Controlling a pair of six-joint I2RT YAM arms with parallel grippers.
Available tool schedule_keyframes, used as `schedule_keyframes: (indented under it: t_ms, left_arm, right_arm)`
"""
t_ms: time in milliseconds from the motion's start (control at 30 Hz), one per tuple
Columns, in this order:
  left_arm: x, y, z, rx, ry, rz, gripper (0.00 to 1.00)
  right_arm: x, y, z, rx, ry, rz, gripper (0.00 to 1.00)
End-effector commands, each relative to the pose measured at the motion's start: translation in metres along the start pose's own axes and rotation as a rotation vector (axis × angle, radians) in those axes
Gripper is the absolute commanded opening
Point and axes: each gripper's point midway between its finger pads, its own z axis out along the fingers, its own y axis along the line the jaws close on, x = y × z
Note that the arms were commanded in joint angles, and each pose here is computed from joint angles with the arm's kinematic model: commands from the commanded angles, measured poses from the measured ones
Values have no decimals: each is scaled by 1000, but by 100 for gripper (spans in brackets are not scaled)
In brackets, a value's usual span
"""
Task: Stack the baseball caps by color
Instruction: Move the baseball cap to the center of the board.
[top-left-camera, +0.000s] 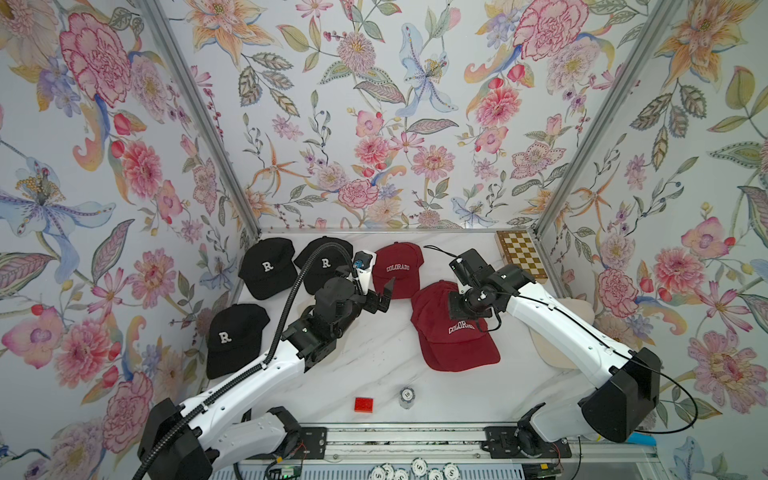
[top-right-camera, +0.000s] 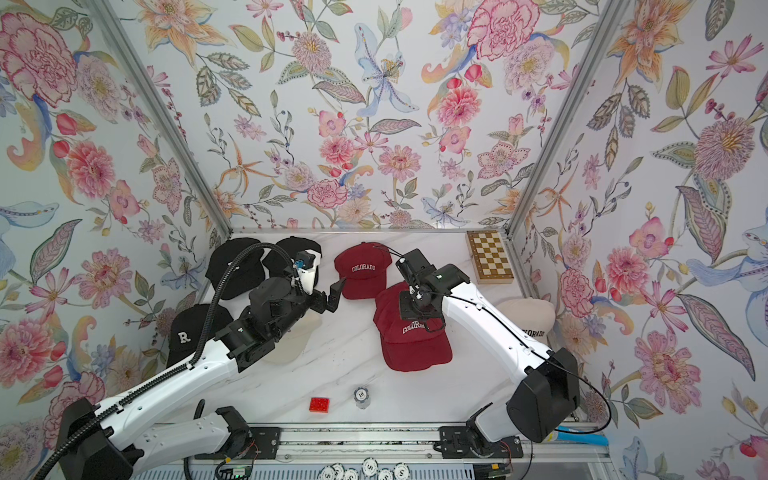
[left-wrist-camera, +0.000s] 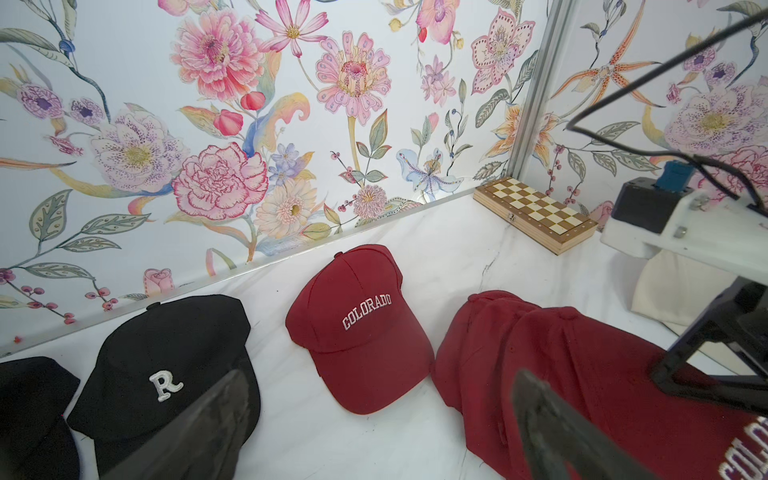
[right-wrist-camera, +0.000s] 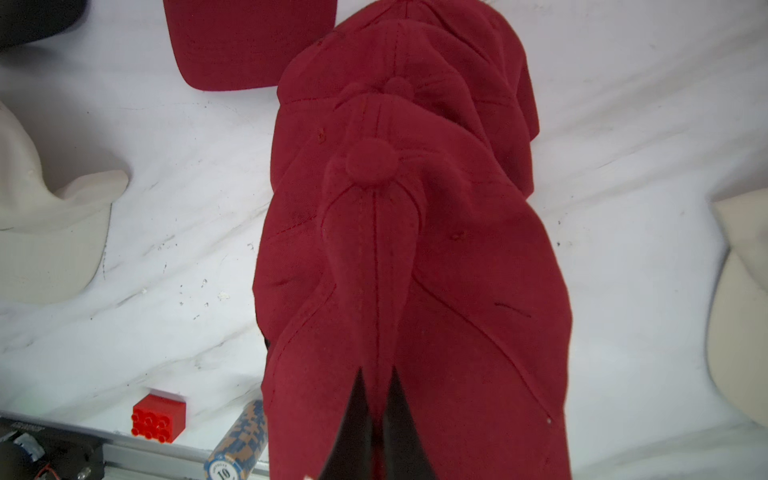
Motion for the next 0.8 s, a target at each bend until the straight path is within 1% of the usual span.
schedule_keyframes:
  t_ms: [0,200,367,500,767]
  left_arm:
    - [4,5,-4,-25,8,0,100]
    - [6,7,-5,-31,17,10,100]
    - [10,8,-7,-33,24,11,100]
    - [11,9,-8,-35,28,14,100]
    - [15,10,-9,-34,42,10,100]
  right_arm:
    - [-12,5,3,-17,-43,-26,6]
    - [-17,6,17,-10,-127,-54,6]
    - [-9,-3,36,6,-211,-55,7]
    - [1,2,49,4,-249,-75,7]
    - [11,0,78,17,-238,-56,7]
